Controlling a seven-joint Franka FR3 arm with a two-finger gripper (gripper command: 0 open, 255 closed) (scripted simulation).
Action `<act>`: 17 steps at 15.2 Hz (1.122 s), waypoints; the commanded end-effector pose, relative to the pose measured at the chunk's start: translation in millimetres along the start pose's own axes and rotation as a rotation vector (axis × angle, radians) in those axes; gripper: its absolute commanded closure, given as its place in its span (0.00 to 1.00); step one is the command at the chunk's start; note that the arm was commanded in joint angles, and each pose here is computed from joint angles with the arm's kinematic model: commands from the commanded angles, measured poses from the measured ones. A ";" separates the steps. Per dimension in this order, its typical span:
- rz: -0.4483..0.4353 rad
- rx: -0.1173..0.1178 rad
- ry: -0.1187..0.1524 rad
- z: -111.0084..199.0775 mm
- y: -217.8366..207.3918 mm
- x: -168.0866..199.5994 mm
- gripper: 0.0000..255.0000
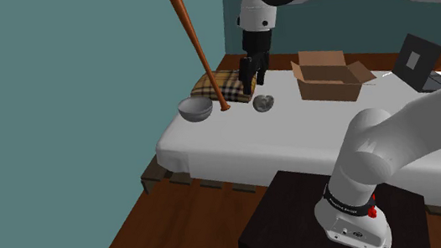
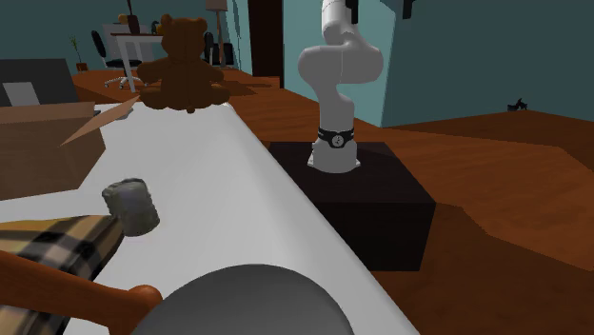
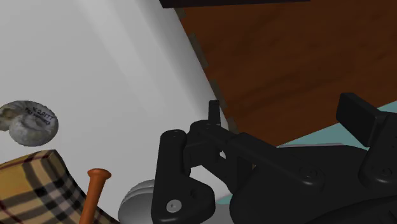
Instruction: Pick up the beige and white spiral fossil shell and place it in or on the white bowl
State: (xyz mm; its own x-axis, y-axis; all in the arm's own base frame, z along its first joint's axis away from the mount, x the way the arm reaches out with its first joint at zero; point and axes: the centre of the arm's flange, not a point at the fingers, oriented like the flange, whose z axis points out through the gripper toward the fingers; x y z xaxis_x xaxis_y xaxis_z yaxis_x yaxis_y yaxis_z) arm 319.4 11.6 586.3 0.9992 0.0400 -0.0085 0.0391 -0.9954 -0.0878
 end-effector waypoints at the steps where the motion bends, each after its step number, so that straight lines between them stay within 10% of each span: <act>1: 0.000 0.000 0.000 0.0 0.0 0.0 0.00; 17: -0.218 -0.060 0.018 92.5 179.2 19.7 0.00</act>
State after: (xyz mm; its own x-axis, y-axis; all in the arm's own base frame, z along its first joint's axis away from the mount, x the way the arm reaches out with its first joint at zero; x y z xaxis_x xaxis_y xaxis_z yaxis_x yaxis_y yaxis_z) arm 340.5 -148.9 486.5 0.9713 0.2371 0.0205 0.2376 -0.9708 -0.0319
